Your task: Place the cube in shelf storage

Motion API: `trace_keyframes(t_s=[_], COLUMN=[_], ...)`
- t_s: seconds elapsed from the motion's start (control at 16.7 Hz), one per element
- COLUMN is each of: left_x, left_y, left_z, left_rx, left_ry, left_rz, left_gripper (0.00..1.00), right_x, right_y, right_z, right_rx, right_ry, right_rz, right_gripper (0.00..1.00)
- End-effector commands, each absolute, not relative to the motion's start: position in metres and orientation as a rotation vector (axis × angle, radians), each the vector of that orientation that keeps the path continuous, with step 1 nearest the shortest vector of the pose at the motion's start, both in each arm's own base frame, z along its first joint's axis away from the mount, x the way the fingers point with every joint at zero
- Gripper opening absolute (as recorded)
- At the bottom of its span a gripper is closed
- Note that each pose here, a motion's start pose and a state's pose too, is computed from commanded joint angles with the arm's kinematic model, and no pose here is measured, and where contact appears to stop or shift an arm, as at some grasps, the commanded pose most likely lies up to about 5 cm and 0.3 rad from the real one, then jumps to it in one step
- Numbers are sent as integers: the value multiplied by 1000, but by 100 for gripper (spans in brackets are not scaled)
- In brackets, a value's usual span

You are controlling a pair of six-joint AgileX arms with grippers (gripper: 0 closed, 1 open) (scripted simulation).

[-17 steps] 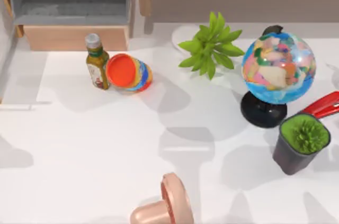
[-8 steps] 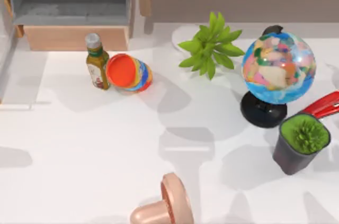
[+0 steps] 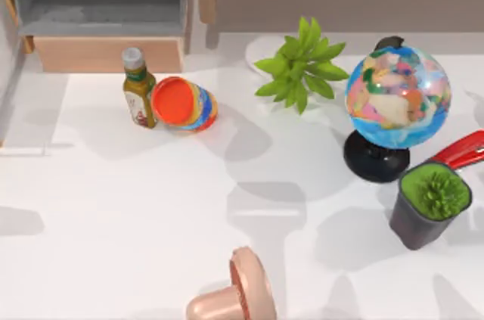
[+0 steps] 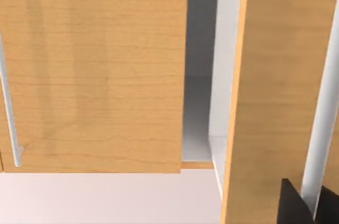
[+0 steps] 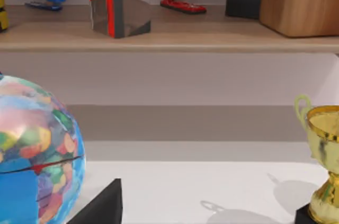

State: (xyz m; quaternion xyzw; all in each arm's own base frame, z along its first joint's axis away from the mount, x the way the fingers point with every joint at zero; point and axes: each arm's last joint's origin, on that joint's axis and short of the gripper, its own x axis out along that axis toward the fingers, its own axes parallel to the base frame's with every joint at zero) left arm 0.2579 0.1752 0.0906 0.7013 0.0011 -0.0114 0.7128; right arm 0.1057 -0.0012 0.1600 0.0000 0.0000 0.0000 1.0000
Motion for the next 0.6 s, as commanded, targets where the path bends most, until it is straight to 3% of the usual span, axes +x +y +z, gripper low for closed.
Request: trace_keyframes(t_s=[0.42, 0.6], left_x=[314, 317], left_y=[174, 173], left_z=[91, 91], left_rx=[1555, 1555], left_ry=[-1, -1], left_rz=[-26, -26], left_gripper=[0, 0], right_x=[106, 106], right_y=[-1, -1], right_z=[160, 160], right_rx=[0, 0], right_ry=[0, 0], right_rz=[0, 0], right_gripper=[100, 100])
